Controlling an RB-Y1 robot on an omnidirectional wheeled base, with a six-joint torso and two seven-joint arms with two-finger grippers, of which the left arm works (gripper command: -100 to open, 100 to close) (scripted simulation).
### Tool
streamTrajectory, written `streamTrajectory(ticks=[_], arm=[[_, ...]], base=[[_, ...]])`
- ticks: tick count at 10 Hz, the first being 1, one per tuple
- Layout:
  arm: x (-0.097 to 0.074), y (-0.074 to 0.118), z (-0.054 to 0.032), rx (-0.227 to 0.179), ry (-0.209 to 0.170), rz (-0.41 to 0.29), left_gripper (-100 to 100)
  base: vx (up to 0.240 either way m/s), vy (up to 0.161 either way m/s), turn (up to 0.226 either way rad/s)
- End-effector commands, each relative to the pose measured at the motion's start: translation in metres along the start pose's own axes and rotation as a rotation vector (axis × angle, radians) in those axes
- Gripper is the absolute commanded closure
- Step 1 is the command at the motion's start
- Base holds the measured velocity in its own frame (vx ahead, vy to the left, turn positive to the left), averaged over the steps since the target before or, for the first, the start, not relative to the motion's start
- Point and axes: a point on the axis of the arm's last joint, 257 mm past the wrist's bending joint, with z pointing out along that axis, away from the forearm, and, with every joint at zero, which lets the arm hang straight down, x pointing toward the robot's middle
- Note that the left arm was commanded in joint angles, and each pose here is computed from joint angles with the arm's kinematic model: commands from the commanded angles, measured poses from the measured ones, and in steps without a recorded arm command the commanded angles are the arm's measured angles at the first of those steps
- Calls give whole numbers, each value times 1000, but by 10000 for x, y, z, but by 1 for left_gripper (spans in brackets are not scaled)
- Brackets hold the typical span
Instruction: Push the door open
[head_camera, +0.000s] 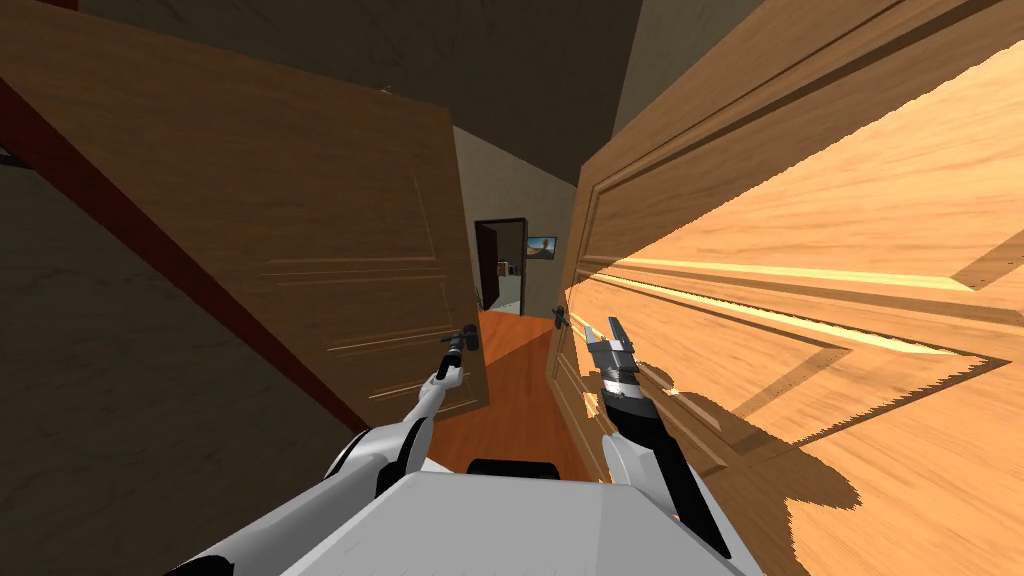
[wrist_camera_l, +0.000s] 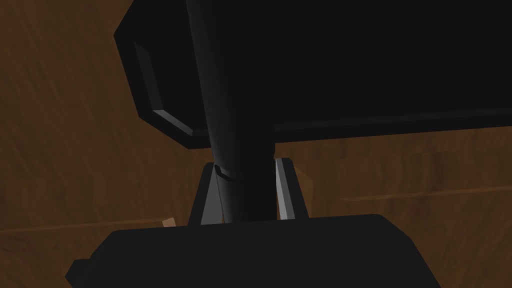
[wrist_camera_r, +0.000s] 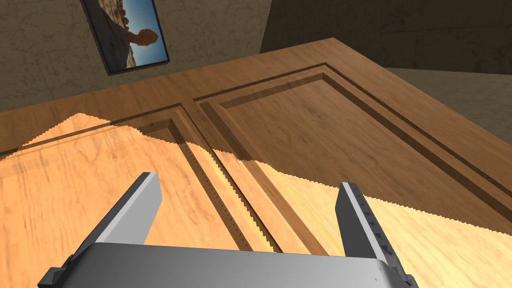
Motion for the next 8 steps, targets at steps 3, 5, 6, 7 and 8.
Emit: streamTrajectory(ticks=[3, 5, 6, 7, 8], arm=[[-218, 12, -10, -6, -39, 2, 100], [-226, 79, -35, -19, -42, 2, 100], [-333, 22, -19, -6, -71, 1, 100], [-387, 1, -16, 0, -88, 0, 100], [-451, -23, -14, 6, -107, 0, 100]], base=[[149, -101, 76], [117, -48, 54], [83, 13, -34], [127, 32, -60], [135, 28, -57]])
